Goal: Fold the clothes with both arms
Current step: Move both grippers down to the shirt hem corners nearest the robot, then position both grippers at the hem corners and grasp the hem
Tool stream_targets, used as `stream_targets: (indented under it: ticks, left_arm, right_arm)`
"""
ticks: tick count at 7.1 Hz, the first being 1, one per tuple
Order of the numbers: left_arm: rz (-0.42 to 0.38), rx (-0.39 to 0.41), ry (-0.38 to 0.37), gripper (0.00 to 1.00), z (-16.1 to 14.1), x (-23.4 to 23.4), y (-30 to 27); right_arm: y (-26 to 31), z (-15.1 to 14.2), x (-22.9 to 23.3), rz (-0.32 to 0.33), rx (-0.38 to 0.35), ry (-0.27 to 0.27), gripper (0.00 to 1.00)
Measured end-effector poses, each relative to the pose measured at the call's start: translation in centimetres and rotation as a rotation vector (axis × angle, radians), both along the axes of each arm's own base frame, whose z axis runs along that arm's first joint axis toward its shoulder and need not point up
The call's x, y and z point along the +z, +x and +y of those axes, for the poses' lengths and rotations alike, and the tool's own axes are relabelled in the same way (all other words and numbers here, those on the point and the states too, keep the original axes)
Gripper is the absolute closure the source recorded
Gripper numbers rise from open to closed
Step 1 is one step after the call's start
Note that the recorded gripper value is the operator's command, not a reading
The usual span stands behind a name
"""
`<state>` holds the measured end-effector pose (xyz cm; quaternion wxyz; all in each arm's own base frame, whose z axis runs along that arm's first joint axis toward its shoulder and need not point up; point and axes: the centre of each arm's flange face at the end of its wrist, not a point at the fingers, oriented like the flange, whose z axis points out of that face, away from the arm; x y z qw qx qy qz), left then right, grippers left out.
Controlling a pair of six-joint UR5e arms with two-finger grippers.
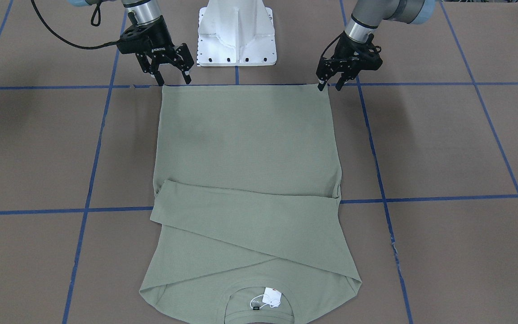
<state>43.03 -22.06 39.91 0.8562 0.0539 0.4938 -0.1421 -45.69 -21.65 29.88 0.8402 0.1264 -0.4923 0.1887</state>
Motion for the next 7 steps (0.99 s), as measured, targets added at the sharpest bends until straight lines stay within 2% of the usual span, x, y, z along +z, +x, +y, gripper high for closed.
stream_targets:
  ticks: [2, 3, 6, 7]
  left_arm:
    - [-0.010, 0.023, -0.002, 0.32, 1.1, 0.5, 0.9]
    - [-0.010, 0.031, -0.002, 0.36, 1.5, 0.5, 1.2]
    - [-0.008, 0.043, -0.001, 0.36, 1.9, 0.4, 1.8]
    - [-0.006, 0.045, 0.000, 0.41, 2.0, 0.3, 2.1]
  right_arm:
    - [-0.2, 0.3, 0.2, 0.003, 0.007, 0.010, 0.01]
    - [-0.2, 0.3, 0.2, 0.004, 0.009, 0.012, 0.00]
    - [-0.2, 0.3, 0.3, 0.004, 0.010, 0.013, 0.01]
    - [-0.3, 0.3, 0.4, 0.006, 0.010, 0.012, 0.00]
